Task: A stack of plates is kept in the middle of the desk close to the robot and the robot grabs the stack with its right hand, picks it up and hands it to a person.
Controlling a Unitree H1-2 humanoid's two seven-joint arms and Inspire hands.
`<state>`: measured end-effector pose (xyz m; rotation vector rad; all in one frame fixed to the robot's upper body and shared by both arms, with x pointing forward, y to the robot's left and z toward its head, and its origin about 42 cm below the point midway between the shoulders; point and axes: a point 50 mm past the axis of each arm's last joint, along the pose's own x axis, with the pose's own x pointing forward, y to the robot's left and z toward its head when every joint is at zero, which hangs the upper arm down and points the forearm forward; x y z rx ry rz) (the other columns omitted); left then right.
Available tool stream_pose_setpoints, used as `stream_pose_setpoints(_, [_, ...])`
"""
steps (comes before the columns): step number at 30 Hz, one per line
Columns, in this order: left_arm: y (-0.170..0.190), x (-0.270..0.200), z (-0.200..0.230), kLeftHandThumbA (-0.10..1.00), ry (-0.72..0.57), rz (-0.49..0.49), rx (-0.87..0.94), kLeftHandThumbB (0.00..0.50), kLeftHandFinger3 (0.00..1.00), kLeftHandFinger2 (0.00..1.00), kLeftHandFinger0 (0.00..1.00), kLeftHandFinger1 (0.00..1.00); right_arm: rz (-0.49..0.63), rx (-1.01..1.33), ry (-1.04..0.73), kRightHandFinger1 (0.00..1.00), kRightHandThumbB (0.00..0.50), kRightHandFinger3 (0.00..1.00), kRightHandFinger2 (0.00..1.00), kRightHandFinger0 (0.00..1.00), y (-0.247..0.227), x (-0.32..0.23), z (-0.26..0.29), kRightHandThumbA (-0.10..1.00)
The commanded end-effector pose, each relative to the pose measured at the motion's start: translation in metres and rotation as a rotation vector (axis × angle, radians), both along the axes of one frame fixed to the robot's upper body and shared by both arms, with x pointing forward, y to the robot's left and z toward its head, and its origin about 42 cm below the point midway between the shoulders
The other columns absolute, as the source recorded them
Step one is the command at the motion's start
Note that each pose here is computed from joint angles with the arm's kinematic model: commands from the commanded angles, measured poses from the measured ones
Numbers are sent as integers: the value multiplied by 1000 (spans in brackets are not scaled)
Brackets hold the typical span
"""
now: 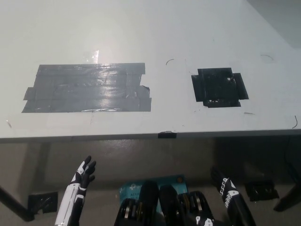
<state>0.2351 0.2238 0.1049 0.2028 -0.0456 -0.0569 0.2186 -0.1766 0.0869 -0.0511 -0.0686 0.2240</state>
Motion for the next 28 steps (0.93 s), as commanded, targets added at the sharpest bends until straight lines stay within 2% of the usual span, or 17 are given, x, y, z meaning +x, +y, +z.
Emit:
stream_pose_setpoints(1, [-5, -5, 6, 1000, -25, -22, 22, 0, 1000, 1000, 1000, 1000, 27, -35, -51, 1000, 260, 1000, 1000, 1000, 4, 1, 5, 1000])
stream_pose_setpoints(5, [-7, -5, 5, 1000, -23, -36, 35, 0, 1000, 1000, 1000, 1000, 28, -40, -51, 1000, 243, 1000, 1000, 1000, 5, 0, 6, 1000])
stream_pose_setpoints(20, [-4, 1, 11, 1000, -26, -47, 44, 0, 1000, 1000, 1000, 1000, 42, -66, -71, 1000, 237, 1000, 1000, 1000, 7, 8, 12, 1000])
stream_pose_setpoints(28, [-3, 1, 9, 1000, -35, -42, 29, 0, 1000, 1000, 1000, 1000, 41, -68, -61, 1000, 255, 1000, 1000, 1000, 7, 9, 11, 1000])
